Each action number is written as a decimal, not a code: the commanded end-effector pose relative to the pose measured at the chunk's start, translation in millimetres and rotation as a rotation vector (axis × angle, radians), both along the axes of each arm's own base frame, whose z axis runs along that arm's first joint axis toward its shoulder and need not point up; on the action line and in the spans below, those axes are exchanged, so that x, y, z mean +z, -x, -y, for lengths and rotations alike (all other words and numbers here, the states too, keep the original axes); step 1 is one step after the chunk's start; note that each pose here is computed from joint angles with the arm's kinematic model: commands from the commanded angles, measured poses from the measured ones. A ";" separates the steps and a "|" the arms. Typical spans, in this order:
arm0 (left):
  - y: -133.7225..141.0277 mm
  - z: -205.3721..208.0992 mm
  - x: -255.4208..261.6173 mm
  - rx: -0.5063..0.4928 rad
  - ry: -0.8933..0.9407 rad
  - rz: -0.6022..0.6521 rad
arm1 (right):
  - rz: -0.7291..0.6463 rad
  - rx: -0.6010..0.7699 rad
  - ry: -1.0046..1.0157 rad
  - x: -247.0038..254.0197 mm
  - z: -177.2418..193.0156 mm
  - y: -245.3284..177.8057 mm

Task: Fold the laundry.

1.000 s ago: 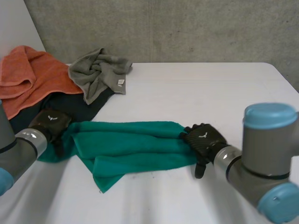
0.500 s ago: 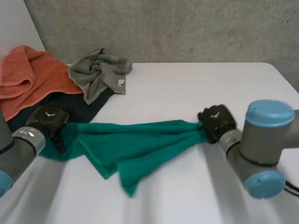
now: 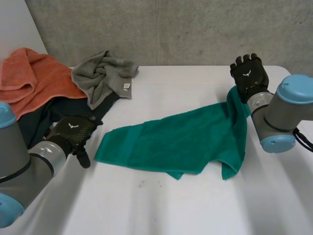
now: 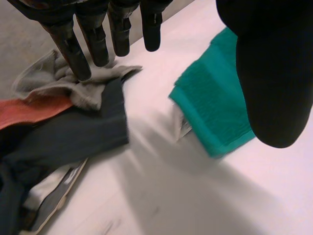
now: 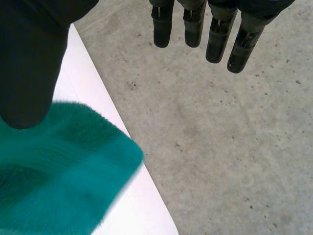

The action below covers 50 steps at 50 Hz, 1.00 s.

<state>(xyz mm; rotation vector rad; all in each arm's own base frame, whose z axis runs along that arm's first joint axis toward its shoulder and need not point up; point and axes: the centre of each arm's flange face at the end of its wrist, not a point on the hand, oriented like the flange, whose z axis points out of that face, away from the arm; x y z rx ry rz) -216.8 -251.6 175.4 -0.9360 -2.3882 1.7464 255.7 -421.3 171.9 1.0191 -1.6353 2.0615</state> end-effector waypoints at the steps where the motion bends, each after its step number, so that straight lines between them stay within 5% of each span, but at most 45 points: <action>1: 14.9 -4.3 -4.1 -0.067 0.012 0.001 | 0.068 -0.050 -0.150 40.4 -55.8 19.5; 15: 20.3 7.3 -24.6 -0.073 0.017 0.004 | 0.308 -0.143 -0.849 2.2 -151.5 42.2; 35: 21.8 2.8 -24.7 -0.082 0.014 0.004 | 0.315 -0.149 -0.828 -50.0 -143.3 35.6; 50: 32.3 -4.1 -24.8 -0.119 0.018 -0.003 | 0.366 -0.070 -0.508 41.8 -142.3 36.3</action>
